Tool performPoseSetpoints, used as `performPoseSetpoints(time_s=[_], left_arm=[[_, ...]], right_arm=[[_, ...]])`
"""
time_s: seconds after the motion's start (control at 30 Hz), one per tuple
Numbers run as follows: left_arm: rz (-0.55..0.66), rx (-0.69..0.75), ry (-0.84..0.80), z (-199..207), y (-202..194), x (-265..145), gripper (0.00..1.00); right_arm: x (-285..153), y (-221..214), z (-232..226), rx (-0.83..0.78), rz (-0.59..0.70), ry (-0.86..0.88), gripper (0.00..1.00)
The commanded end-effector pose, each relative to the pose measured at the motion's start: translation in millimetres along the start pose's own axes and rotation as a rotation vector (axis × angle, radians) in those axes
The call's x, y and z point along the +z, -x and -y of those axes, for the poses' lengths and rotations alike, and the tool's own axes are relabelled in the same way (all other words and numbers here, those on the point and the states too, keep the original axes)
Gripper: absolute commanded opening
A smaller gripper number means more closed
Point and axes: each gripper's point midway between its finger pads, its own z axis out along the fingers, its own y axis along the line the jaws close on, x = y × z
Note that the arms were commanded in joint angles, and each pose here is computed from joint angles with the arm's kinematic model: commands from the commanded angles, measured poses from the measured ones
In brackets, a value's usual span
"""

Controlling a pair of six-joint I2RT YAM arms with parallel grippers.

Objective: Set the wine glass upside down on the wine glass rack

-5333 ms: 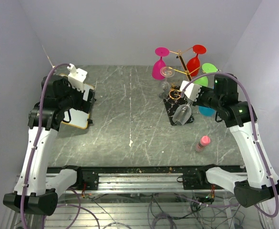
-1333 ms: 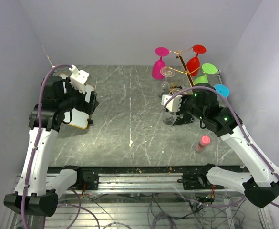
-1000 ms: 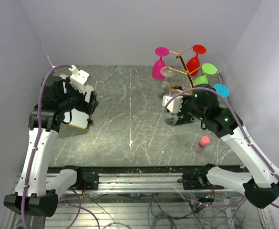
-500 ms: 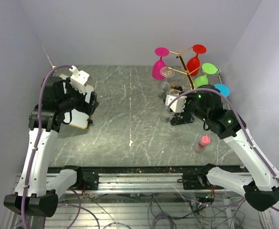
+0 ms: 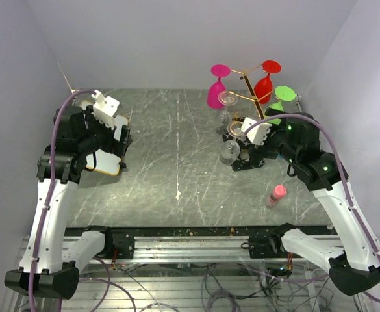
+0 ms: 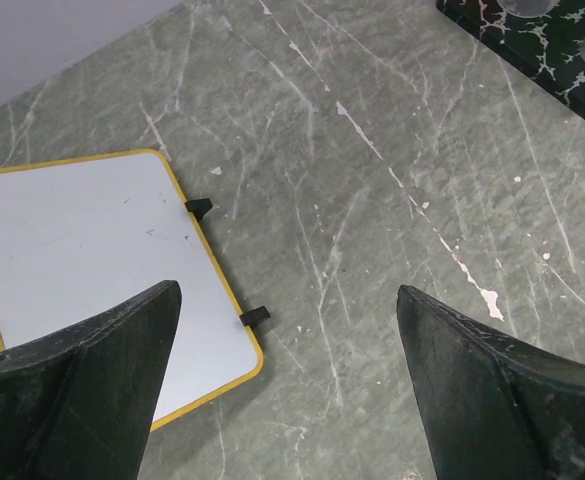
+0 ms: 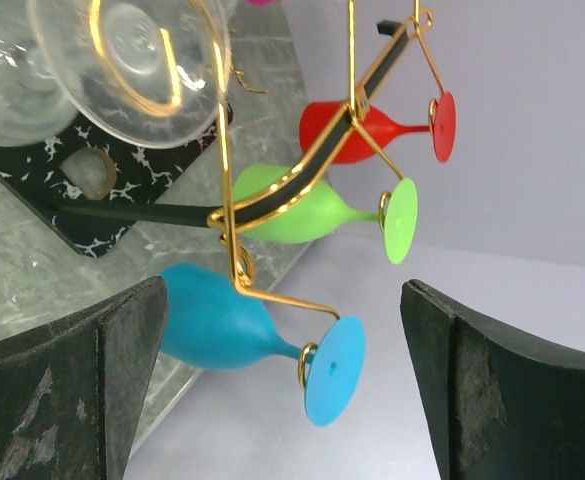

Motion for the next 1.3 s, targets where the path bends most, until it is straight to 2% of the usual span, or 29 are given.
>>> performPoseSetpoints(time_s=[0.0,0.13,0.3,0.57,0.73,0.9,1.13,1.27], left_arm=[[0.047,0.03,0.1,-18,16,-10,0.99],[0.083,0.019,0.193,-31,23,-18,0.99],[0.122,-0.031,0.346,-53,27,-29,0.99],[0.204,-0.19,0.614,-96,34,-41,0.99],[0.125,-0.128,0.611,-100,25,-33,0.99],[0.256,-0.155,0.609,-93,36,-44,0.99],[0.308,-0.181,0.524,-76,34,-38,0.99],[0.305,-0.126,0.466,-65,29,-38,0.99]], right_arm=[[-7,-9,15,0.081,-0.013,-0.079,1.0],[-12,-20,44,0.192,-0.046,-0.225,1.0],[-16,-27,69,0.363,-0.053,-0.321,1.0],[-7,-54,86,0.649,-0.054,-0.546,1.0],[1,-62,93,0.825,-0.053,-0.528,1.0],[-1,-73,100,0.917,0.041,-0.508,1.0],[-15,-97,108,1.007,0.086,-0.47,1.0],[-22,-114,108,1.003,0.057,-0.451,1.0]])
